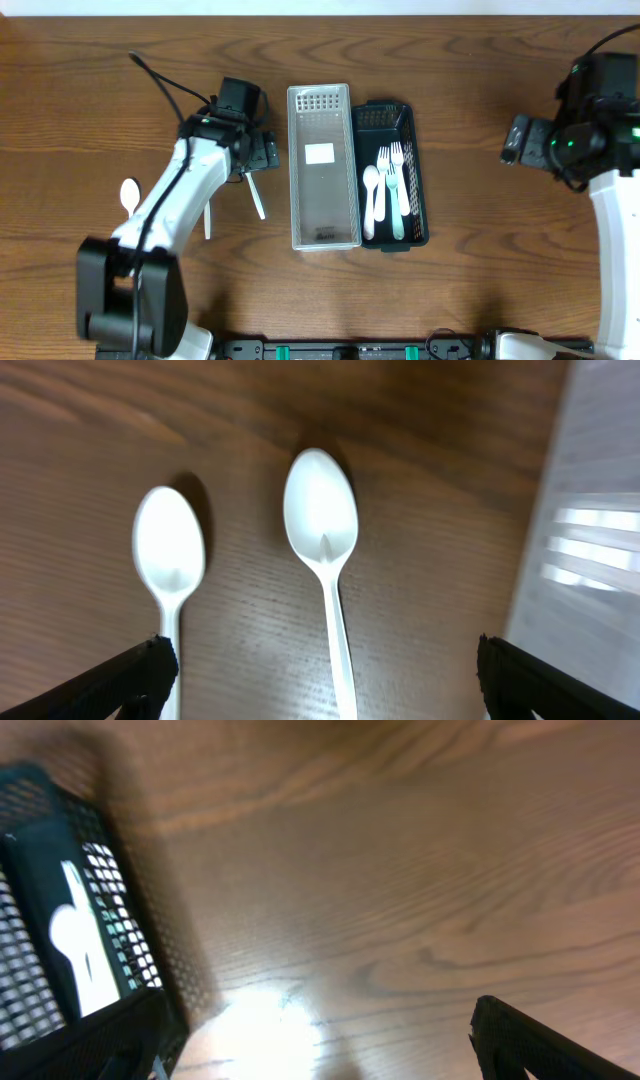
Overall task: Pack container
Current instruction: 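Retract the right arm and grasp a white spoon with the left gripper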
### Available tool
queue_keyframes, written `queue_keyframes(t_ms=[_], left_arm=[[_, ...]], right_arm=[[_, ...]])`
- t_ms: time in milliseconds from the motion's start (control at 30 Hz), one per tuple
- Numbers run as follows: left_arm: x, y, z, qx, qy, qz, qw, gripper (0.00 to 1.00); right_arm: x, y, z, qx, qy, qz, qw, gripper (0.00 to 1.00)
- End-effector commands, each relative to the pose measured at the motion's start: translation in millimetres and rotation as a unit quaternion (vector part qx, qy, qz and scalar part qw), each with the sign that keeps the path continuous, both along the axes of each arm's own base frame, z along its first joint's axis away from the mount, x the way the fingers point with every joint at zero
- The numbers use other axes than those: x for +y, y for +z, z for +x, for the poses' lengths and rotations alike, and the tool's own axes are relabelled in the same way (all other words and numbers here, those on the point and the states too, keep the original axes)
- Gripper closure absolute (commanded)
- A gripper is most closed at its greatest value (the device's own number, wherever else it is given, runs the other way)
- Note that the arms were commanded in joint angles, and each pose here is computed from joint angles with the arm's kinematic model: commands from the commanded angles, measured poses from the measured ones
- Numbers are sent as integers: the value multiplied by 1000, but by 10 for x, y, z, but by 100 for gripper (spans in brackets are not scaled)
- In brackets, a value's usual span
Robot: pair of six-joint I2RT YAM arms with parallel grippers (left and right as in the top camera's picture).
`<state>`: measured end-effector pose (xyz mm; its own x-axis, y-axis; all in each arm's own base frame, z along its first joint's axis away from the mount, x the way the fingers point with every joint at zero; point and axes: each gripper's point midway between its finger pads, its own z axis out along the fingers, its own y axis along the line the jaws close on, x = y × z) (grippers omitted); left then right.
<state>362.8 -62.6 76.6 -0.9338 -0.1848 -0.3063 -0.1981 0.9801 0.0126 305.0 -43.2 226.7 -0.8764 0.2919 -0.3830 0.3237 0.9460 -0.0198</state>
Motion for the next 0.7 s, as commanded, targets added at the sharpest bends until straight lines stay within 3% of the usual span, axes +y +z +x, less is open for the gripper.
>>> queue_keyframes(t_ms=[0,200,667], left_arm=[[-2,-249,-5,28,19,-4,999,2],[-81,-591,35,58,32,-36,997,2],[-91,-822,-74,102,62,-66,991,2]], right_arm=[[23,-309,-80,33,3,14,999,1],[71,-597,-140,55,7,28,998,1],[70,-621,-137,55,7,27,998,1]])
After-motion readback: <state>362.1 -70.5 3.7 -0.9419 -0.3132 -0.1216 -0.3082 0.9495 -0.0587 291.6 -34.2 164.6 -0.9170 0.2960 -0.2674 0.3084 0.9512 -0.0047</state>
